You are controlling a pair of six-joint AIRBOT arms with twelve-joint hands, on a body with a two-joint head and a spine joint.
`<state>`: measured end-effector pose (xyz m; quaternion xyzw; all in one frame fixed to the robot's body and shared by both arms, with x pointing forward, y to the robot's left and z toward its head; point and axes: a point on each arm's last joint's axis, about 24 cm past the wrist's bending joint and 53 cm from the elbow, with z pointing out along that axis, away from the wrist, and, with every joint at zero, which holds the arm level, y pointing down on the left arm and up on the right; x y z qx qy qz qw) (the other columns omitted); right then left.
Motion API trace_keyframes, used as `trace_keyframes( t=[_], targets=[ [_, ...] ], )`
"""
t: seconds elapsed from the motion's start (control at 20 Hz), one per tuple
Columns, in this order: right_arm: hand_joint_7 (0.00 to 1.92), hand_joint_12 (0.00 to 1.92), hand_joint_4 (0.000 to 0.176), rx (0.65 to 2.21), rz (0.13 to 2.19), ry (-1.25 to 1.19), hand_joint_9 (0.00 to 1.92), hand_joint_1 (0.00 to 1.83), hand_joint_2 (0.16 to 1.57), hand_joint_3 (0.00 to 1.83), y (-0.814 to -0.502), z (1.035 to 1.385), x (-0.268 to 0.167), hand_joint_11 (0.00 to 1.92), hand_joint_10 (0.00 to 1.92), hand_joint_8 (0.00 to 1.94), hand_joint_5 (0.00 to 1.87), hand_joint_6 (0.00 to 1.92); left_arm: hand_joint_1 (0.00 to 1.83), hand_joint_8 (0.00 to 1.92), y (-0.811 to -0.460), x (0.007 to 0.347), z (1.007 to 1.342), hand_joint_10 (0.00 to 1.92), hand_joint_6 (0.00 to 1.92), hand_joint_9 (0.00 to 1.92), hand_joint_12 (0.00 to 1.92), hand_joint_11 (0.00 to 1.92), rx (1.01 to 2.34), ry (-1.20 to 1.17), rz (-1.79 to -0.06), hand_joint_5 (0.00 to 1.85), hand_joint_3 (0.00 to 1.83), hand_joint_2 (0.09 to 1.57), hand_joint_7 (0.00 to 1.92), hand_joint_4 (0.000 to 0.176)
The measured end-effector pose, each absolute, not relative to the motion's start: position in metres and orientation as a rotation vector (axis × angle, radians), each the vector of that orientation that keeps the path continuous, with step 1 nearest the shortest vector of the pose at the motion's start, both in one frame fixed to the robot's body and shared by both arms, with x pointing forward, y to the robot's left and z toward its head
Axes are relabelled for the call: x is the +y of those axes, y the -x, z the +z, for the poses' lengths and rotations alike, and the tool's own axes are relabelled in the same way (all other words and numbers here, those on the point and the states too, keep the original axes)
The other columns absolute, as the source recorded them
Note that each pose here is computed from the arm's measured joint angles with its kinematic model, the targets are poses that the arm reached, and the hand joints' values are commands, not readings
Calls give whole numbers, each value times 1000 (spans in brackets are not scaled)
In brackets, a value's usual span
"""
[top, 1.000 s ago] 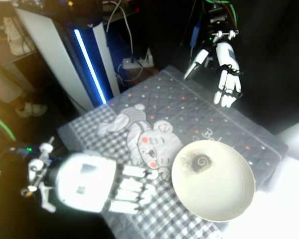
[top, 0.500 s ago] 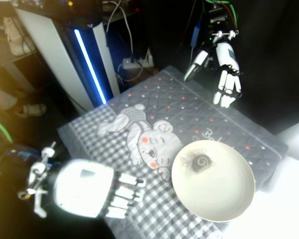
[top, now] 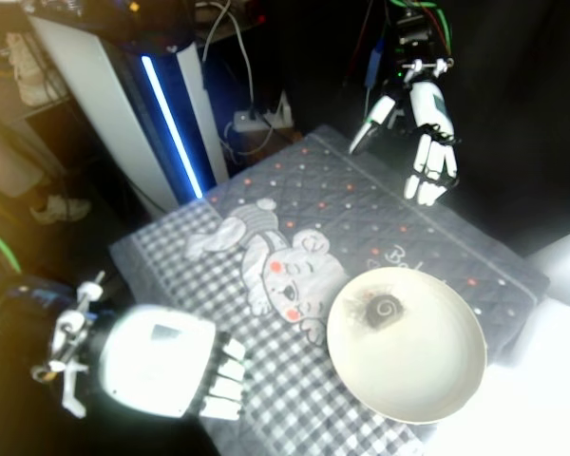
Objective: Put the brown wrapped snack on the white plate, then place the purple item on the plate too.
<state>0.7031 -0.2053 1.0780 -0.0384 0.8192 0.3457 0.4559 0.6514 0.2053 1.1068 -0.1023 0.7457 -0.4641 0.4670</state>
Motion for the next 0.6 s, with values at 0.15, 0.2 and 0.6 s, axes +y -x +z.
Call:
trace_keyframes(
  t=[0.15, 0.2, 0.6],
  targets=[
    [896, 1422, 0, 1964, 944, 47, 762, 1364, 1135, 1, -704, 1094, -198, 524, 1390, 1104, 1052, 802, 695, 3, -650, 200, 1103, 6, 4, 356, 1012, 0, 1835, 252, -1150, 394, 2, 919, 360, 69],
    [889, 1434, 0, 1937, 979, 33, 776, 1366, 1133, 0, -705, 1101, -196, 515, 1374, 1180, 1079, 681, 696, 3, -649, 198, 1102, 6, 1, 340, 973, 0, 1837, 250, -1154, 390, 5, 936, 349, 65],
    [1244, 1333, 0, 1637, 1138, 129, 1166, 1485, 1031, 1, -758, 1192, -100, 857, 812, 418, 1047, 764, 779, 7, -652, 197, 1100, 14, 6, 346, 903, 0, 1834, 256, -1164, 429, 0, 892, 380, 72]
  ],
)
